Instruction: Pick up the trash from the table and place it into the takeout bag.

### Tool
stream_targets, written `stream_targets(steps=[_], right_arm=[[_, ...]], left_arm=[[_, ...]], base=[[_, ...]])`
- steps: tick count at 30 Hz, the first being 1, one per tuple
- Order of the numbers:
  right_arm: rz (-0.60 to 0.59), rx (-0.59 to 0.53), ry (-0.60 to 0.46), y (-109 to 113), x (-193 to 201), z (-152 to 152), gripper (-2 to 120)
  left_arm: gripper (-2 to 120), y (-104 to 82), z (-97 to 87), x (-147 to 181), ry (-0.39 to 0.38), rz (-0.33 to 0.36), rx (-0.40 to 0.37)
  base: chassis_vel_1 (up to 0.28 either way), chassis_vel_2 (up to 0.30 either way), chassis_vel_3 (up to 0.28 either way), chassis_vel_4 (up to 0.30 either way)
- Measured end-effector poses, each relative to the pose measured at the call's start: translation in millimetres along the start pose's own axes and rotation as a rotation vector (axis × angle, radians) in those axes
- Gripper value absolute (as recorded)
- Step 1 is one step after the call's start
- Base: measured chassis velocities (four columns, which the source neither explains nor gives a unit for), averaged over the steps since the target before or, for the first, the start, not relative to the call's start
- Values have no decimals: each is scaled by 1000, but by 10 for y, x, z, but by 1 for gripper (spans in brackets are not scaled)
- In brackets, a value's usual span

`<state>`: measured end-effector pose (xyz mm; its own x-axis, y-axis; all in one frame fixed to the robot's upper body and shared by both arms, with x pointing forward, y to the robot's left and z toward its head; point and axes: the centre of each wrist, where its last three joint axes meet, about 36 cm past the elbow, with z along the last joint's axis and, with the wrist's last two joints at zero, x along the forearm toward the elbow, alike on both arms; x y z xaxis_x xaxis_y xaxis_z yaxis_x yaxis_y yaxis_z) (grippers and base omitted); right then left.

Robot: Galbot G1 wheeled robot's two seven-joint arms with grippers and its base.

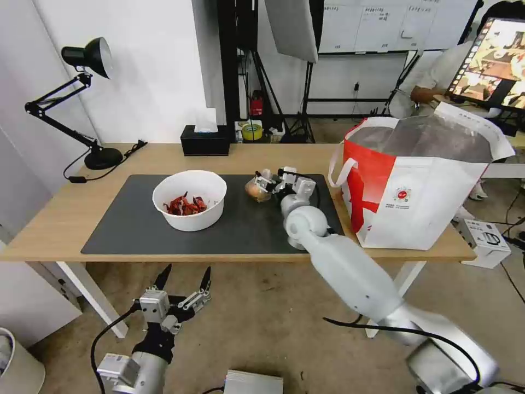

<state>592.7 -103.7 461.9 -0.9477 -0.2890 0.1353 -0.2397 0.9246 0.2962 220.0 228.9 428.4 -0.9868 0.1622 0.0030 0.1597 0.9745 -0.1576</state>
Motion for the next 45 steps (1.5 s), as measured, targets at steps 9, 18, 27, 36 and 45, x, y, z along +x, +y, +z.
stream_targets(steps=[9,18,27,36,45], right_arm=[[51,-81,63,195,-260,113,100],[65,-98,101,432,-485,210,100],[85,-8,135,401,-514,324,100],[86,68,138,368,-536,322,86],[94,165,163,311,-506,398,49]], left_arm=[[100,22,20,-11,4,2,-5],[100,51,64,-30,9,-2,-4],[100,67,118,-63,12,-6,1],[100,72,132,-52,8,-12,2],[100,67,143,-42,1,-19,6]], base=[[0,0,0,0],[0,0,0,0],[0,0,0,0],[0,0,0,0],[0,0,0,0]])
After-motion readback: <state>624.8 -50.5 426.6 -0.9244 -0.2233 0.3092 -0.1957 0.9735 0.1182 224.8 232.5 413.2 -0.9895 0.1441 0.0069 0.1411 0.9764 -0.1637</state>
